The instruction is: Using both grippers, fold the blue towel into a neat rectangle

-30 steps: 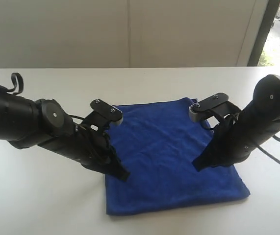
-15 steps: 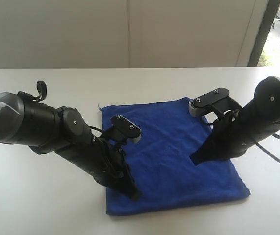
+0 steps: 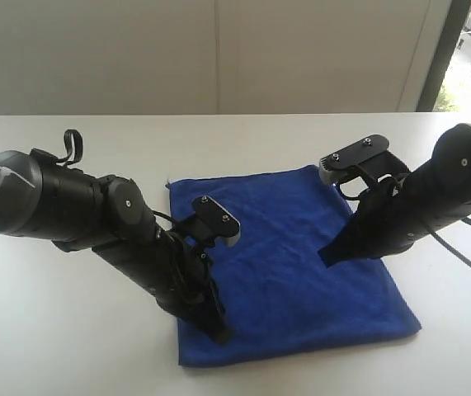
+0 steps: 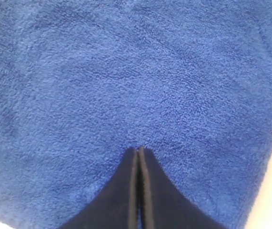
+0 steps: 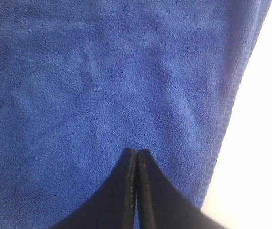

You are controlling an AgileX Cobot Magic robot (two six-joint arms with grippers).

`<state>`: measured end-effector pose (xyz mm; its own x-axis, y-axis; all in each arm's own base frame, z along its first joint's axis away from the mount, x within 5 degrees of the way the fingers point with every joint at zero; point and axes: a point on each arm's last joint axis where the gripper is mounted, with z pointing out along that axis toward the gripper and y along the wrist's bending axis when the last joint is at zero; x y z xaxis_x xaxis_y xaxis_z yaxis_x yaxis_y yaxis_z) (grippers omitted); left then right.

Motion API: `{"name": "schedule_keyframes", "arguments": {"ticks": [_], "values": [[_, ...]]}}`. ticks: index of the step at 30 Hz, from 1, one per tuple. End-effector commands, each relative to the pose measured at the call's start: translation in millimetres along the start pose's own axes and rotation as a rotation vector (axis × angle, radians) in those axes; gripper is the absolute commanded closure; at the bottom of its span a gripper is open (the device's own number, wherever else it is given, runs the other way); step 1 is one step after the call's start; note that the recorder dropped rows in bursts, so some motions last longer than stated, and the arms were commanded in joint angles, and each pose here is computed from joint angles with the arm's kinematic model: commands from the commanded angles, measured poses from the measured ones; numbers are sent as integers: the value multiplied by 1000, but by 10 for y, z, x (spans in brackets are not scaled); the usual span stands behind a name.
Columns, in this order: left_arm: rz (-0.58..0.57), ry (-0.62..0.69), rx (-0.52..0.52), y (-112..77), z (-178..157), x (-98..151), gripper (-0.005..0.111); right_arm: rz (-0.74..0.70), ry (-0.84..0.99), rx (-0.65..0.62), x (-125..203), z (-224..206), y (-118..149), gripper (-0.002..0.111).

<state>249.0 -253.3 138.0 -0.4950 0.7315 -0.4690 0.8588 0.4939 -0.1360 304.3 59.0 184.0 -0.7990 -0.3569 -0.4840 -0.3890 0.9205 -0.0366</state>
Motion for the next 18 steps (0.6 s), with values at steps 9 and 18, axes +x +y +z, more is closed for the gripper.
{"name": "schedule_keyframes", "arguments": {"ticks": [9,18], "values": [[45,247,4,12,-128,325,107,1,-16,6,-12,-23,-1,108],[21,269,-51,-10,-204,538,107,9,-46,19,-39,-24,-13,108]]}}
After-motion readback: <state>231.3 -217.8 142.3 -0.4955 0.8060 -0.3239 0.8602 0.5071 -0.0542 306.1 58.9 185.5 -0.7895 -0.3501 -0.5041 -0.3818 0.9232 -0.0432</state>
